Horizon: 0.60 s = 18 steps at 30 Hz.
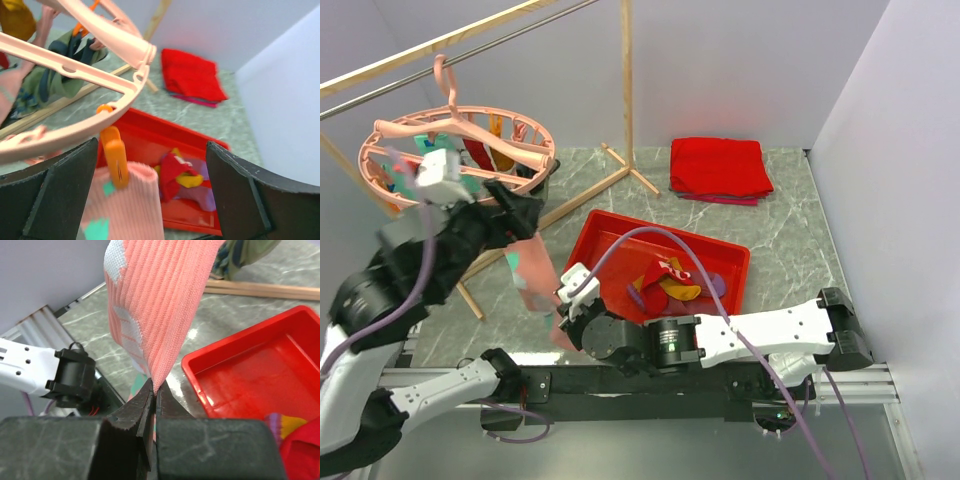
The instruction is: Remove the socks clipped to the hanger
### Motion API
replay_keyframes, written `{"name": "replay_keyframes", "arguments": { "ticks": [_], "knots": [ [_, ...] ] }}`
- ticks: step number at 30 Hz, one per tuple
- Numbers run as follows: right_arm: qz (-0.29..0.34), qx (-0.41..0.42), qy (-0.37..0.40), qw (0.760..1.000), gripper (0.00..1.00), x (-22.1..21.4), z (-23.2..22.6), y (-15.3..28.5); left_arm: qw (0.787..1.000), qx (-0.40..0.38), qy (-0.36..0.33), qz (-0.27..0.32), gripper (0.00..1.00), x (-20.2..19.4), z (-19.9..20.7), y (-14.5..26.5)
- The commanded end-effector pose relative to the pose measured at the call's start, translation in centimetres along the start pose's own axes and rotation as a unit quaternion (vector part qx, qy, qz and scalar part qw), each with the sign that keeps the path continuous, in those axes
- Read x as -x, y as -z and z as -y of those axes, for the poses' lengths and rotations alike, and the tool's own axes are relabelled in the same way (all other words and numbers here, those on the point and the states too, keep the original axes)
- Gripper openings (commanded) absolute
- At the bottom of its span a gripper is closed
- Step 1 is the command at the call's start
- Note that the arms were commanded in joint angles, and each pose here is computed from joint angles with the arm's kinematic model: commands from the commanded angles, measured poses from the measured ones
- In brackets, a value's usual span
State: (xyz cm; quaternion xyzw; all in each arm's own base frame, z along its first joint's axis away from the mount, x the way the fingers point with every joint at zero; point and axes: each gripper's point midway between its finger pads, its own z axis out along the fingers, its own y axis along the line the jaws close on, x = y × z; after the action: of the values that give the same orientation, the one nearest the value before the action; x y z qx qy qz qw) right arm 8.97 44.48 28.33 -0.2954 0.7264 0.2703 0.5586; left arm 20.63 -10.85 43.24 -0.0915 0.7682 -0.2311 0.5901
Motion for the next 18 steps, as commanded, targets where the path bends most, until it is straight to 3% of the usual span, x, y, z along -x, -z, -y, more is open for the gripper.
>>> {"name": "replay_keyframes", "arguments": {
  "ticks": [1,5,11,18],
  "knots": [
    [0.013,0.063,-0.059,0.996,0.00,2.6,-0.8,1.1,0.997,-0.063,0.034,0.022,0.94,2.2,1.1,3.5],
    [0.013,0.086,-0.063,0.994,0.00,3.6,-1.3,1.5,0.994,-0.105,0.040,0.004,0.96,1.3,1.6,5.3],
    [0.017,0.121,-0.095,0.988,0.00,6.0,-1.4,1.4,0.983,-0.170,0.070,-0.027,0.92,-1.3,1.6,8.2],
    [0.017,0.176,-0.148,0.973,0.00,9.3,-1.8,1.4,0.968,-0.211,0.122,-0.053,0.97,-5.2,0.1,10.5]
  ]
}}
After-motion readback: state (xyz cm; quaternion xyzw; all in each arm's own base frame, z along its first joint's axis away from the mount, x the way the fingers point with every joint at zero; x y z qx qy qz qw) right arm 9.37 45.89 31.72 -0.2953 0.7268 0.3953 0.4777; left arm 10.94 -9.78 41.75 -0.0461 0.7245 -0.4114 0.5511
